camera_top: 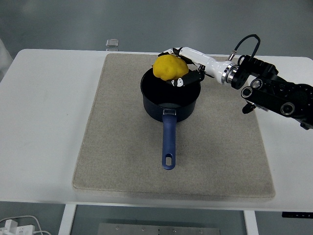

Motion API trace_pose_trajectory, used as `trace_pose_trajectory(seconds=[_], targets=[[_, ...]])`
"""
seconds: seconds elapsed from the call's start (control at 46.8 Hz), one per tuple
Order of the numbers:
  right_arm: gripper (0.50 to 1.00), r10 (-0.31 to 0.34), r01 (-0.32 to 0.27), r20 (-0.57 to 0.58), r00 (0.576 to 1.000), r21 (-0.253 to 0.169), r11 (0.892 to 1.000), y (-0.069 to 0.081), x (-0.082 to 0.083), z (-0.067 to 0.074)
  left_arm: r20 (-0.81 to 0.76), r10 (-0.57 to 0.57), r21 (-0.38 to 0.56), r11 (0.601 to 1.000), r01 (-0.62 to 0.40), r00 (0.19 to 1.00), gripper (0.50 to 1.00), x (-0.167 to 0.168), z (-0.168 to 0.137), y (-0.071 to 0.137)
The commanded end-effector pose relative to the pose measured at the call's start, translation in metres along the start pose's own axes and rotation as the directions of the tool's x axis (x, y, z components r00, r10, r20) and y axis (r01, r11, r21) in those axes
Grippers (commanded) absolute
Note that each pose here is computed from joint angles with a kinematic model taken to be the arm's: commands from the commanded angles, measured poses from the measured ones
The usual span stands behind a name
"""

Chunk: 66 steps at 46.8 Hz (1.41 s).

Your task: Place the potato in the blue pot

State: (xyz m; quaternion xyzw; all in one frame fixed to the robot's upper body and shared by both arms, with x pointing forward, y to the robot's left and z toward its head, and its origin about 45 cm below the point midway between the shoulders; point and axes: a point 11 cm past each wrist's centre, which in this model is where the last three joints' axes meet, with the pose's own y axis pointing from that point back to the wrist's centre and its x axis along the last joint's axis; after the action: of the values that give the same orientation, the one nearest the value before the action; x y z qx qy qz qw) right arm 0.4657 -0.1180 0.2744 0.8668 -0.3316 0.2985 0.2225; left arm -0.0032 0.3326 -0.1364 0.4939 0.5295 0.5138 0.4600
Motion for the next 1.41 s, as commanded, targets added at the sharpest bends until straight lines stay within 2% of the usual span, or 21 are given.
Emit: trace_pose_trajectory(seconds=[0.0,0.235,0.299,0.406,0.491,0.598,0.748,0.812,0.94,0.983,1.111,1.175,1.218,1.303,1.389], targets=[[0.926,0.002,-0.002,0.001,1.000,-0.001,1.000,0.001,0.001,0.001,0.000,0.000,0.001,1.000,0.000,1.000,0.999,0.000,0.000,0.000],[0.926,0.019,-0.018,0.005,1.000,-0.010,1.000,0.005,0.008,0.005,0.000,0.000,0.001,1.000,0.000,1.000,0.999,0.000,0.000,0.000],[0.926,0.032,-0.031,0.009,0.999,-0.022,0.999,0.010,0.013,0.011,0.000,0.000,0.001,1.000,0.000,1.000,0.999,0.000,0.000,0.000],[0.926,0.068,-0.067,0.028,0.997,-0.046,0.997,0.020,0.024,0.022,0.000,0.000,0.001,1.000,0.000,1.000,0.999,0.000,0.000,0.000],[0.926,0.147,-0.142,0.114,0.983,-0.052,0.989,0.030,0.041,0.028,0.000,0.000,0.001,1.000,0.000,1.000,0.999,0.000,0.000,0.000],[0.926,0.257,-0.241,0.271,0.928,-0.089,0.966,0.051,0.060,0.048,0.000,0.000,0.001,1.000,0.000,1.000,0.999,0.000,0.000,0.000],[0.926,0.385,-0.348,0.402,0.831,-0.165,0.923,0.078,0.080,0.077,-0.002,0.000,0.000,1.000,0.000,1.000,0.999,0.000,0.000,0.000],[0.926,0.441,-0.393,0.458,0.771,-0.202,0.897,0.093,0.088,0.089,0.000,0.000,0.001,1.000,0.000,1.000,0.999,0.000,0.000,0.000],[0.926,0.544,-0.477,0.574,0.612,-0.281,0.833,0.122,0.101,0.115,0.000,0.000,0.001,1.000,0.000,1.000,0.999,0.000,0.000,0.000],[0.926,0.561,-0.485,0.602,0.569,-0.305,0.820,0.129,0.099,0.123,0.000,0.000,0.001,1.000,0.000,1.000,0.999,0.000,0.000,0.000],[0.926,0.600,-0.493,0.633,0.489,-0.367,0.789,0.136,0.091,0.142,0.000,0.000,0.001,1.000,0.000,1.000,0.999,0.000,0.000,0.000],[0.926,0.608,-0.490,0.663,0.437,-0.392,0.779,0.136,0.083,0.147,0.000,0.000,0.001,1.000,0.000,1.000,0.999,0.000,0.000,0.000],[0.926,0.606,-0.488,0.696,0.385,-0.404,0.774,0.134,0.079,0.149,0.000,0.000,0.001,1.000,0.000,1.000,0.999,0.000,0.000,0.000],[0.928,0.588,-0.496,0.768,0.255,-0.418,0.761,0.127,0.076,0.147,0.000,0.000,0.001,1.000,0.000,1.000,0.999,0.000,0.000,0.000],[0.928,0.570,-0.490,0.800,0.189,-0.426,0.760,0.120,0.065,0.146,0.000,0.000,0.001,1.000,0.000,1.000,0.999,0.000,0.000,0.000]])
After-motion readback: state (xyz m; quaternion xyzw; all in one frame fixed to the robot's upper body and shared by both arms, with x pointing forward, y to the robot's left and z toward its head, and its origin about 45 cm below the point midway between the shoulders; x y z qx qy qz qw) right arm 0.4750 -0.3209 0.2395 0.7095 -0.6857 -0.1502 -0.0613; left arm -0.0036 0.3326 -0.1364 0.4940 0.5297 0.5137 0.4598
